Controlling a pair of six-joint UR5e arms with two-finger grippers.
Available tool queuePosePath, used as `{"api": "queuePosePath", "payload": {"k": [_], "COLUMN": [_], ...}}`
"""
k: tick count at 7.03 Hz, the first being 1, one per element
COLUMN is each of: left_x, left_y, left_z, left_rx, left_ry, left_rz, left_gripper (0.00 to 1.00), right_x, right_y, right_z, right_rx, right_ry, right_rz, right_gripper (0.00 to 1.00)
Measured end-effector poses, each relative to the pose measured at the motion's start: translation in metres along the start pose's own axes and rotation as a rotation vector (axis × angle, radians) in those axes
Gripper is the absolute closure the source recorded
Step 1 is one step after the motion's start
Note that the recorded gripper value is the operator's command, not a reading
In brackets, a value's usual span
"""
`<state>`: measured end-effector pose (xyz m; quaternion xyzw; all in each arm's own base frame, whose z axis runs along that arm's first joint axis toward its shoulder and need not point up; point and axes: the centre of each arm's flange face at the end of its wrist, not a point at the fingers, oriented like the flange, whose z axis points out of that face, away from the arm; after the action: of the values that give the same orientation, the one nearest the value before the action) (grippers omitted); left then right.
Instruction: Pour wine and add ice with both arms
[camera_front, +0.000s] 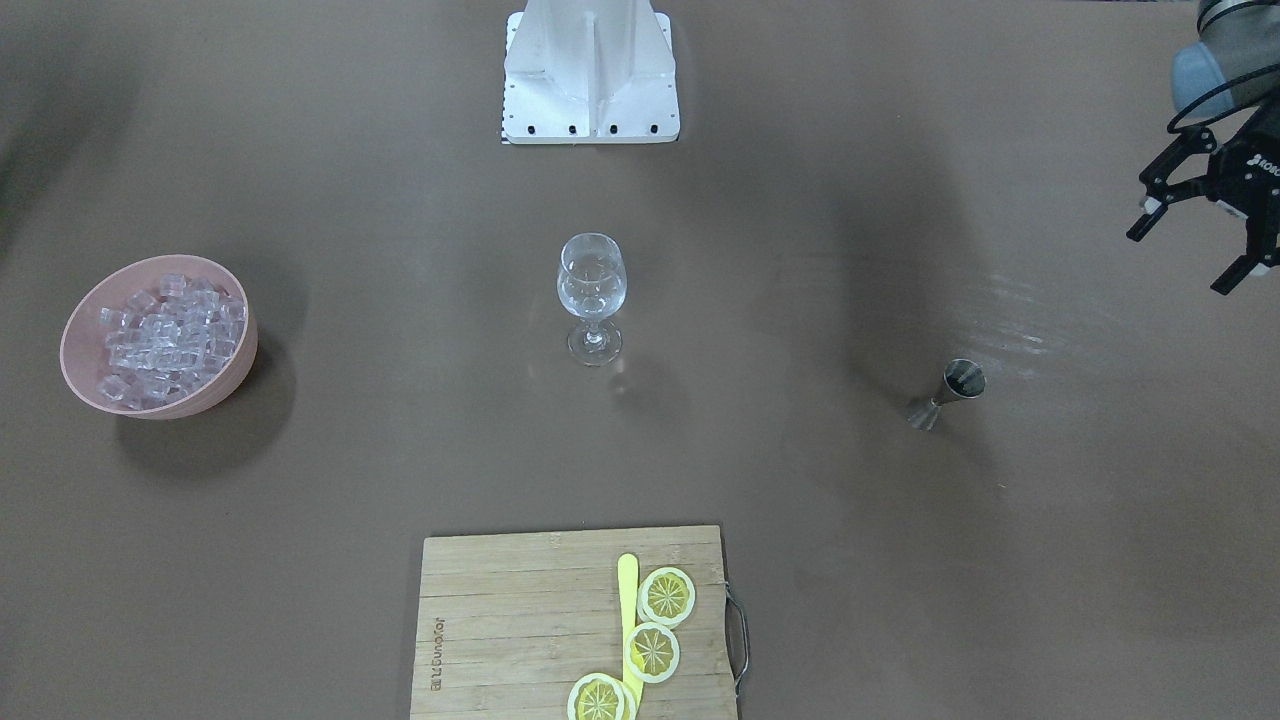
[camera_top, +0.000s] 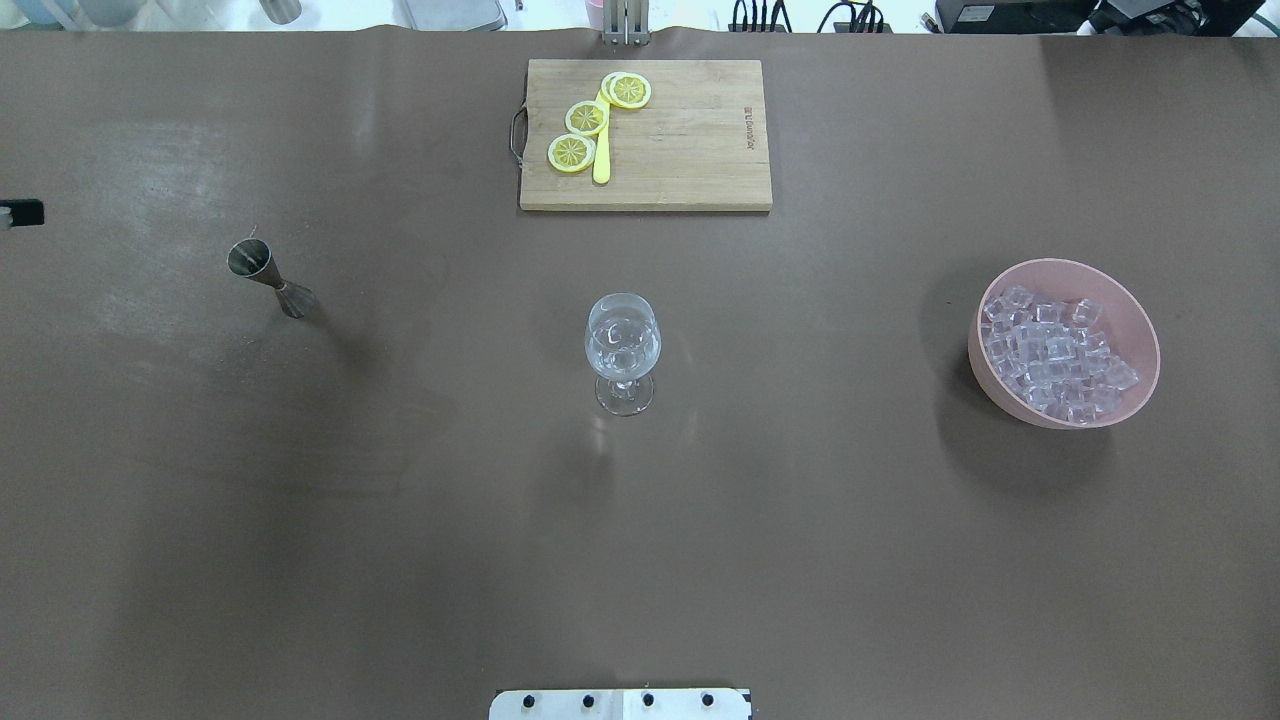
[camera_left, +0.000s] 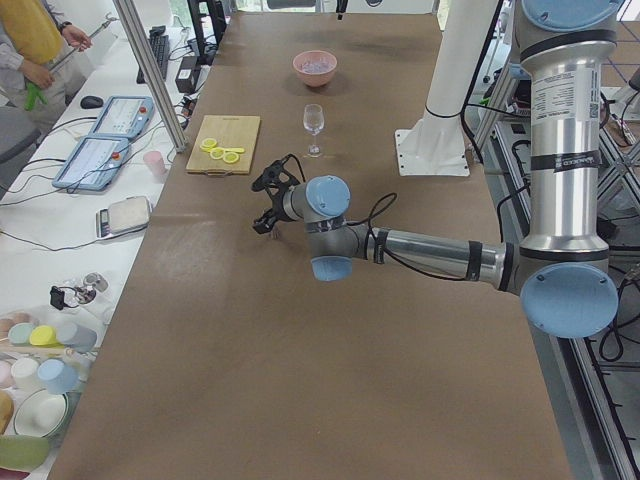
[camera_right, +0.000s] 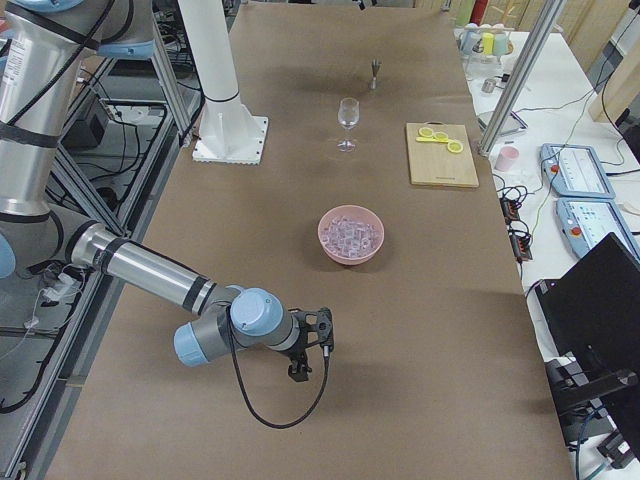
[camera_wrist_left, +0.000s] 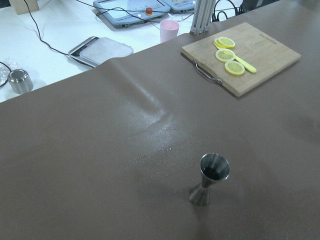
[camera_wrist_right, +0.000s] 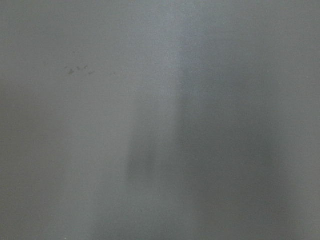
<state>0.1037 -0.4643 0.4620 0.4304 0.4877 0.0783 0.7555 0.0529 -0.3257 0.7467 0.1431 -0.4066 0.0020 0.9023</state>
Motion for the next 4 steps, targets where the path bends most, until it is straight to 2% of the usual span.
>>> {"api": "queuePosePath", "payload": {"k": [1, 2, 4], "left_x": [0.018, 0.032, 0.041], "left_y": [0.004, 0.018, 0.061], "left_z": [0.03, 0.049, 0.068], "left_rx": [0.047, 0.082, 0.137], "left_ry": [-0.032, -0.031, 0.015], "left_rz": [0.009, 0.048, 0.178], "left_gripper": [0.03, 0.03, 0.03], "right_x": [0.0, -0.001, -0.002], "right_y": [-0.002, -0.005, -0.009], "right_z": [0.001, 0.001, 0.0], "right_rx": [0.001, 0.004, 0.008], "right_ry": [0.0, -0.002, -0.005], "right_rz": [0.0, -0.003, -0.007], "right_gripper": [0.0, 0.0, 0.0]}}
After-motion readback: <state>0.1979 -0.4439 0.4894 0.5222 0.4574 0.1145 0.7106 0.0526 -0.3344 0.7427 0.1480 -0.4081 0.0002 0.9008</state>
